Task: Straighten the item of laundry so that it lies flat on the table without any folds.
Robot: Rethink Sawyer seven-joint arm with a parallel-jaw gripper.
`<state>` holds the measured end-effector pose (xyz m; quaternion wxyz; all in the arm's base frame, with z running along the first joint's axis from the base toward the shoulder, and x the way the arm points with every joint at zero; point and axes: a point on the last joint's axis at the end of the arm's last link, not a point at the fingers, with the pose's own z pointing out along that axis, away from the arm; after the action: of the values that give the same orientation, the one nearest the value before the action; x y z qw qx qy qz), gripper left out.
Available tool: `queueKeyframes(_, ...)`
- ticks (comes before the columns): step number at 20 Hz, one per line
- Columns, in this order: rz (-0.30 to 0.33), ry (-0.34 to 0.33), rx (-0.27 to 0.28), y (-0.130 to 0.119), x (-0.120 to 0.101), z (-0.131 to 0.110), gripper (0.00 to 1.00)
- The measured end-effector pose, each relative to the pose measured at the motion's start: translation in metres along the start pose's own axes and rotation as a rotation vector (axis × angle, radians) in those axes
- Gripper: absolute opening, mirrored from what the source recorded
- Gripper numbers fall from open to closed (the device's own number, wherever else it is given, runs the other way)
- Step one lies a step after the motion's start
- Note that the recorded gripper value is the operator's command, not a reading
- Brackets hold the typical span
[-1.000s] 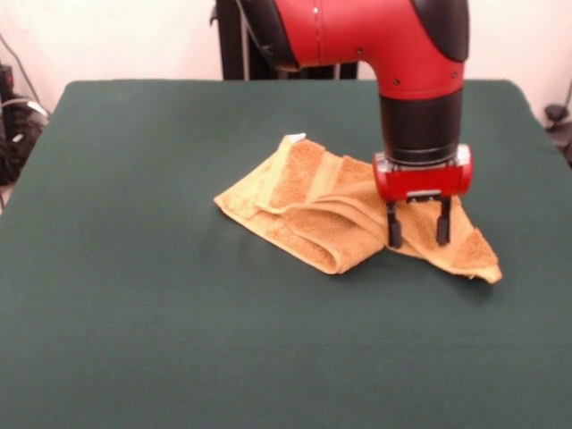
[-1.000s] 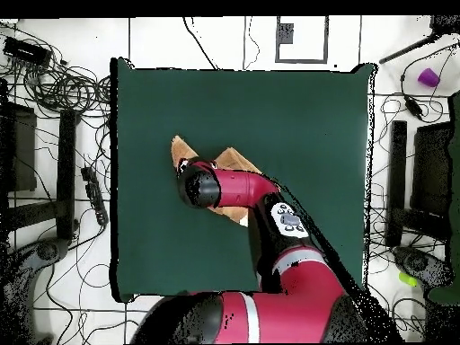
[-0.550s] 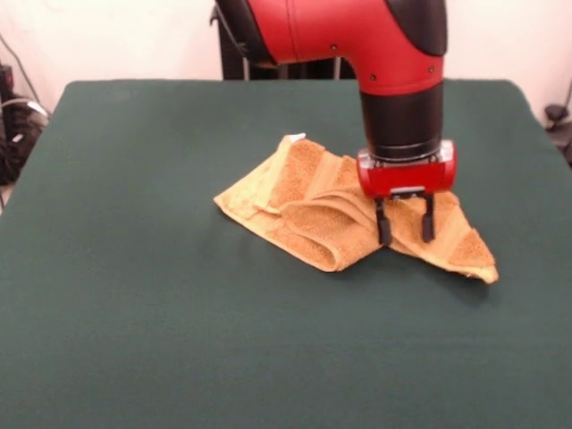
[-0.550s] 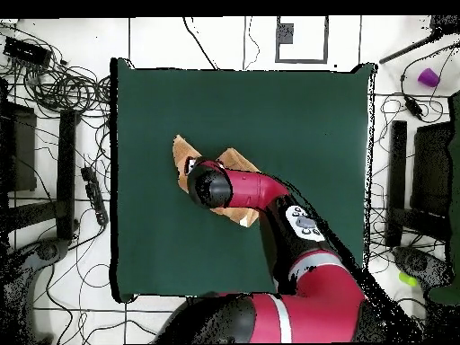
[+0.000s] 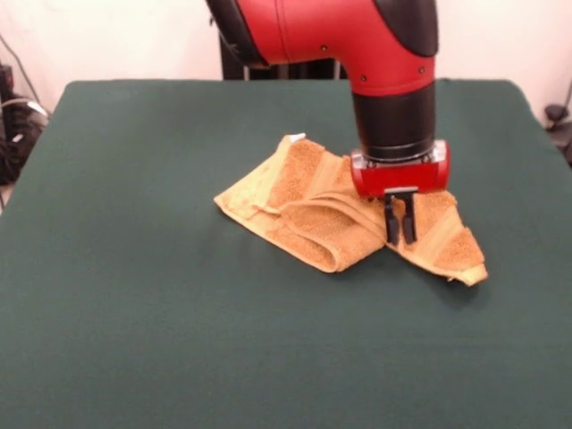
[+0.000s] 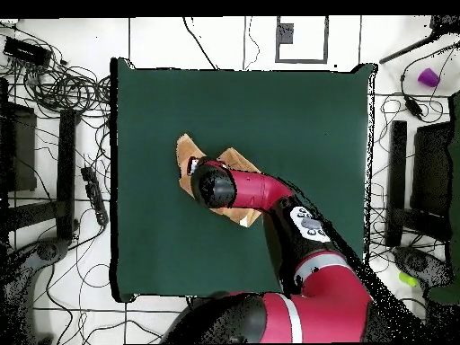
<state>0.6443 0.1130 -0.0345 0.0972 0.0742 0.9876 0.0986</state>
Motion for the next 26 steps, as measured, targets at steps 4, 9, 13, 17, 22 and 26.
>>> queueKeyframes(4,-0.002,0.01,-0.007,0.004,0.005,0.0,0.0)
queueKeyframes(9,-0.011,0.011,-0.014,0.013,0.009,-0.014,0.0)
queueKeyframes(13,-0.023,-0.003,-0.016,0.033,0.009,-0.043,0.0)
queueKeyframes(17,-0.045,-0.025,-0.024,0.068,0.01,-0.076,0.0)
queueKeyframes(22,-0.046,-0.046,-0.041,0.103,0.015,-0.115,0.0)
queueKeyframes(26,-0.029,-0.043,-0.06,0.12,0.026,-0.133,0.0)
